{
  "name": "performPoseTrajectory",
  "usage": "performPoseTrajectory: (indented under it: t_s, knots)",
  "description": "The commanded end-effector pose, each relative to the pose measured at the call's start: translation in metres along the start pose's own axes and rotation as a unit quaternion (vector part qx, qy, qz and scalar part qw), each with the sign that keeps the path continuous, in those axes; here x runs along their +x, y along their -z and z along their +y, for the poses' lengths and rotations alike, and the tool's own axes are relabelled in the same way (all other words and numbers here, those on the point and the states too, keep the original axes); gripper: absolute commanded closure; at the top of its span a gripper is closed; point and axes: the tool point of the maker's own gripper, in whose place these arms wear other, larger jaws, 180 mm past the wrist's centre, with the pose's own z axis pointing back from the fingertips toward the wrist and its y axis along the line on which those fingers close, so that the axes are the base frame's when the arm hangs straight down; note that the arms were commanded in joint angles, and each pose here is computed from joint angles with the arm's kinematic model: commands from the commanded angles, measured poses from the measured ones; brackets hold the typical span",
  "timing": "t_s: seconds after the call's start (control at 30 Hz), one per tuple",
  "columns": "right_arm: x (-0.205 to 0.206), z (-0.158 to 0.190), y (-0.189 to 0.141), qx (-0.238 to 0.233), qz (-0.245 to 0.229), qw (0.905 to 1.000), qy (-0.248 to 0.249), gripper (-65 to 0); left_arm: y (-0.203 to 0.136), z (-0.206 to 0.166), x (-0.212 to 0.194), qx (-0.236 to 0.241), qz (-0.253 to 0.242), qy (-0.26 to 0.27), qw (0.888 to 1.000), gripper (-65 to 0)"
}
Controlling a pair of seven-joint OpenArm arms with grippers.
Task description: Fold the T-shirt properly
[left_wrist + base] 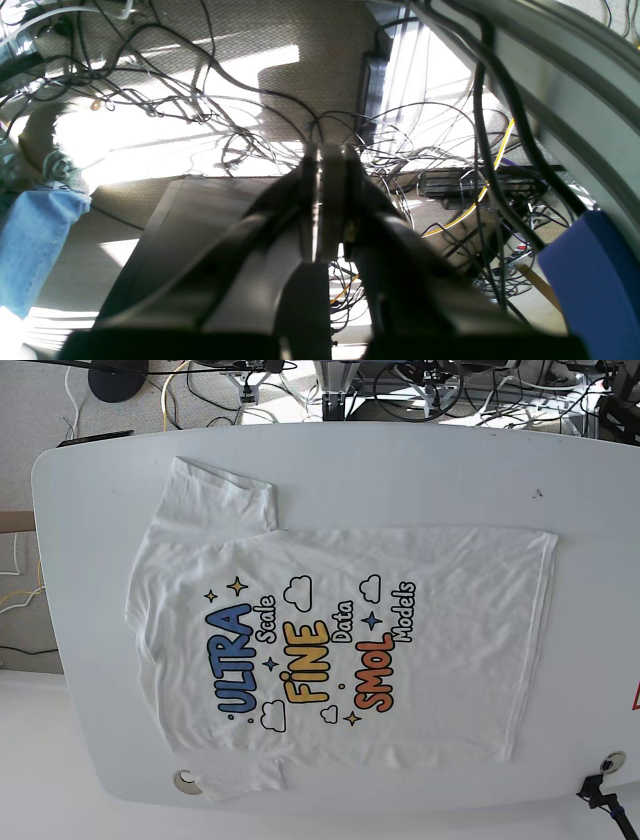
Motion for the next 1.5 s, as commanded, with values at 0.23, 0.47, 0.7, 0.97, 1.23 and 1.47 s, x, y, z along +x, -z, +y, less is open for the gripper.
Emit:
performPoseTrajectory:
  t_s: [0.23,0.47,0.7,0.97,1.23,1.47]
  knots:
    - [0.008,0.002,0.000,0.006,-0.005,1.0000,-0.003,-1.2,0.000,0.006,-0.009,0.003,0.010,0.004,1.000,0.0]
    - [0.010,0.003,0.000,0.009,-0.006,0.9999,-0.002,-1.2,0.000,0.006,-0.008,0.003,0.009,0.004,1.000,0.0]
    - [0.010,0.003,0.000,0.011,-0.006,0.9999,-0.003,-1.3,0.000,0.006,-0.007,0.002,0.007,0.002,1.000,0.0]
    - [0.004,-0.007,0.000,0.009,-0.006,0.9999,-0.004,-1.1,0.000,0.014,-0.007,0.009,0.001,0.003,1.000,0.0]
    - [0.006,-0.010,0.000,-0.003,-0.002,1.0000,-0.003,-0.6,0.000,0.017,-0.009,0.013,0.006,0.006,1.000,-0.5]
    - [-0.001,-0.020,0.000,-0.029,0.003,0.9996,-0.006,-0.6,-0.001,0.023,-0.010,0.019,0.007,0.006,1.000,-1.2]
